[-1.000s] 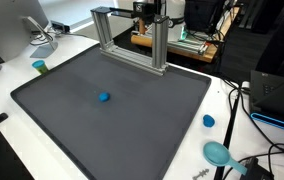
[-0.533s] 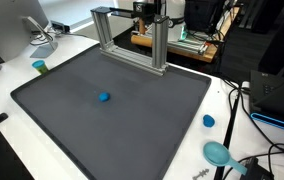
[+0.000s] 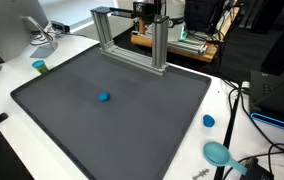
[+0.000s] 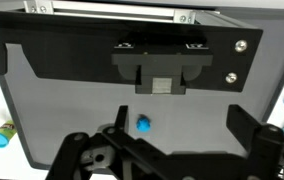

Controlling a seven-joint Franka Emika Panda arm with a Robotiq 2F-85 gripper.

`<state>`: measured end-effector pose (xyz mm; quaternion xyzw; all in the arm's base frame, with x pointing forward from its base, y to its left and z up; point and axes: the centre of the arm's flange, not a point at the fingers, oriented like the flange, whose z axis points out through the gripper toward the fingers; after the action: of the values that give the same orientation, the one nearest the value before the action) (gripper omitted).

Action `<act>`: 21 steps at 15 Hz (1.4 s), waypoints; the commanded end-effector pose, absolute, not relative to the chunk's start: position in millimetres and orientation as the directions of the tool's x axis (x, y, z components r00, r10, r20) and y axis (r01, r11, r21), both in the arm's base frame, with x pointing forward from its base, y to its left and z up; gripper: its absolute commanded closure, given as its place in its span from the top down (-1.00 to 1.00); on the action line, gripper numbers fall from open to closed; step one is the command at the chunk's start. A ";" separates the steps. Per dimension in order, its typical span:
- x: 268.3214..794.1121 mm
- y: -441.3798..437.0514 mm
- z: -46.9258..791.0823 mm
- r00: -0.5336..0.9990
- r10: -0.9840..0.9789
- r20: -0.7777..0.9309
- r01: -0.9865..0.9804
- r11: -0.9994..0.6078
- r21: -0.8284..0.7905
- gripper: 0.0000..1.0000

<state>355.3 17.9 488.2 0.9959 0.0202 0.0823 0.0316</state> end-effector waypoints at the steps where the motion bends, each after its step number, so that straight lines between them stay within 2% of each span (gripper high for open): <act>1: 340.6 9.9 466.0 0.986 0.011 0.167 0.000 -0.998 0.067 1.00; 9: 347.0 8.8 462.8 0.992 0.034 0.126 0.026 -0.998 0.064 1.00; 21: 330.0 -1.4 450.1 0.987 0.065 0.149 0.072 -0.996 -0.047 1.00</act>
<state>341.4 -4.5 453.7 0.9978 0.0211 0.0623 -0.0047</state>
